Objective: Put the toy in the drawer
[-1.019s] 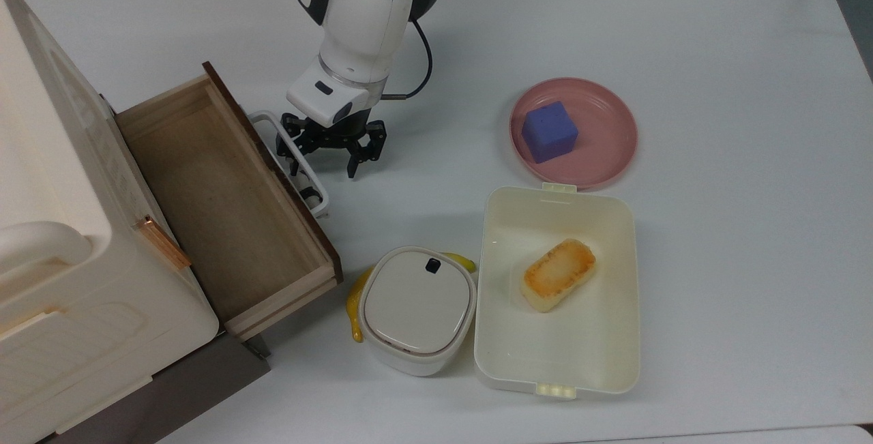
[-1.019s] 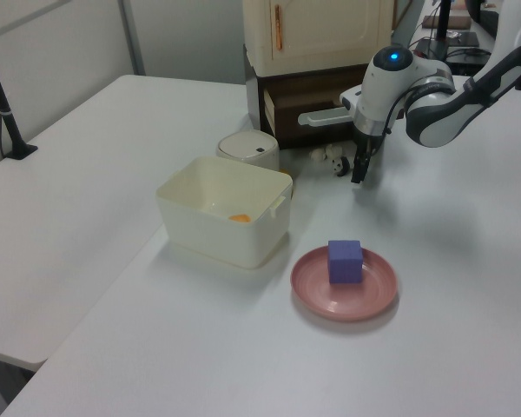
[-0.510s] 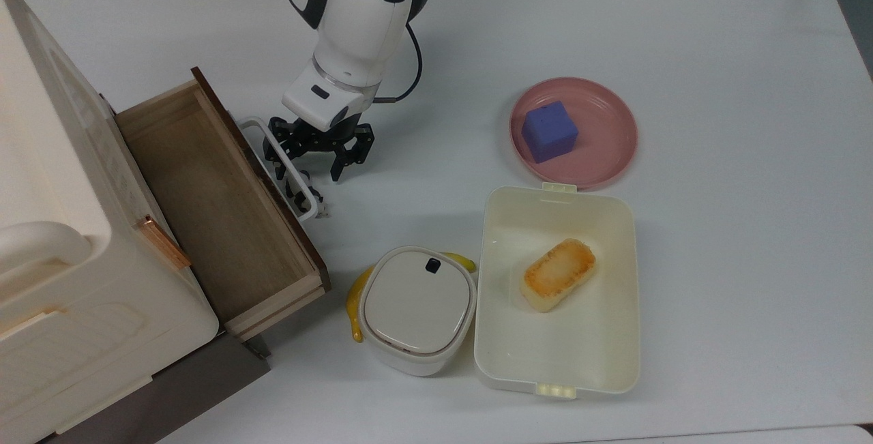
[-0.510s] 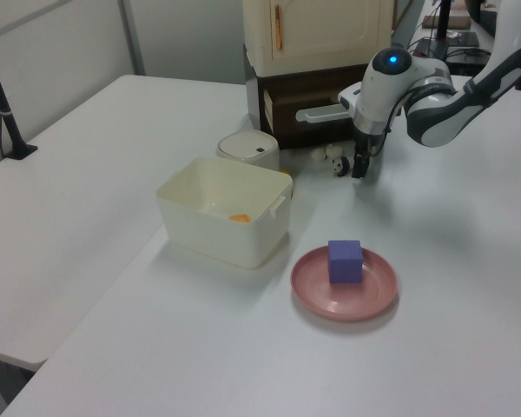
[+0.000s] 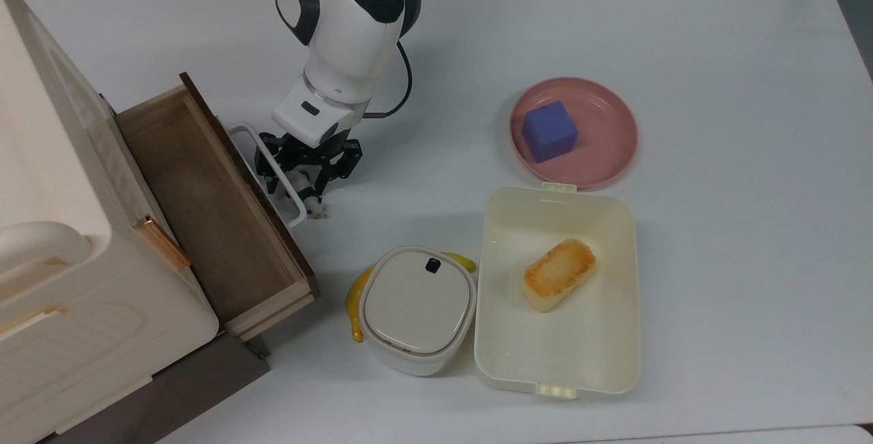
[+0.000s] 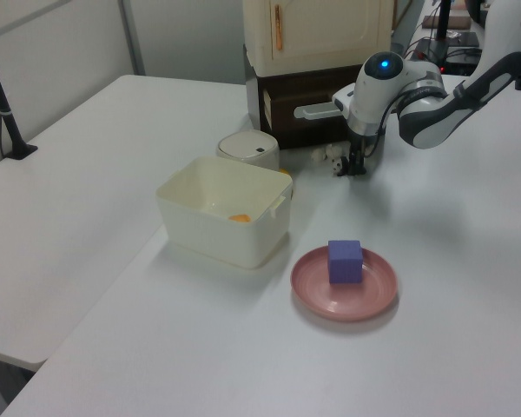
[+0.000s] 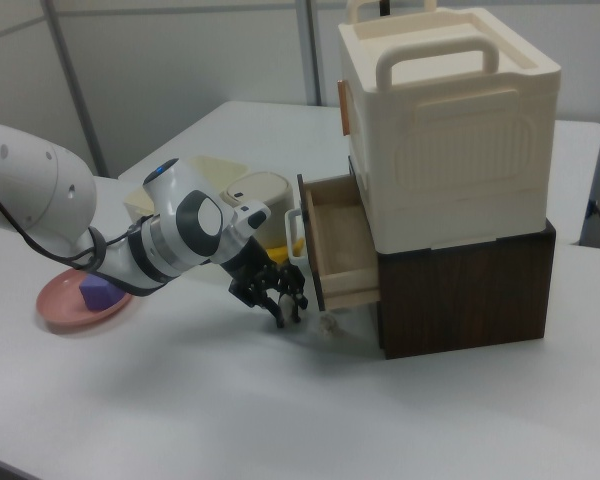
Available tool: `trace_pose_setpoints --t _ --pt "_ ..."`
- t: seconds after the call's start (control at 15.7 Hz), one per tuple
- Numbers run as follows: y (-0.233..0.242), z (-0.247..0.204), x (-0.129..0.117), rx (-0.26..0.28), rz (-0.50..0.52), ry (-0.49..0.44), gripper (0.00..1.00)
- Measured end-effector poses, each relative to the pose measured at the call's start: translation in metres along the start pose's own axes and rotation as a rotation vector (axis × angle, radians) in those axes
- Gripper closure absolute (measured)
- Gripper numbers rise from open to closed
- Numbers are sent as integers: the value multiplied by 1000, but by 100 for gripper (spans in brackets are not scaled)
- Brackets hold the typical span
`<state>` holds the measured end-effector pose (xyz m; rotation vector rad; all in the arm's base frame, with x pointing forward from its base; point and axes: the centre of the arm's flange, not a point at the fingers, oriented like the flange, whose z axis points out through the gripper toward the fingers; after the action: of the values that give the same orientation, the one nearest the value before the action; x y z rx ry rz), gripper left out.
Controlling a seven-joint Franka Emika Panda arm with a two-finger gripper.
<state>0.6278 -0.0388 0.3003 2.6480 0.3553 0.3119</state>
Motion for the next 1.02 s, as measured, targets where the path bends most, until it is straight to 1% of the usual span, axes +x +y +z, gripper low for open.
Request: trace_pose_setpoints --t 0.06,0.13,0.19,0.25,0.32,0.45,0.51,0.7,0.83,0.89,1.02 --pt "-2 2 0 1 -3 -3 40" --pt "-4 3 0 3 -1 -4 48" --pt "-7 2 0 4 8 -3 49" --pt "-10 1 1 5 16 -2 57" --pt "-15 -2 2 7 23 2 63" --pt "-30 -10 3 14 25 -4 63" --pt "-39 -18 2 23 32 -23 63" --pt "-81 -57 5 83 46 -85 63" --pt "-102 -92 10 125 57 -103 63" --pt "-103 -111 13 142 69 -99 63" --pt "-84 -157 24 163 92 -62 63"
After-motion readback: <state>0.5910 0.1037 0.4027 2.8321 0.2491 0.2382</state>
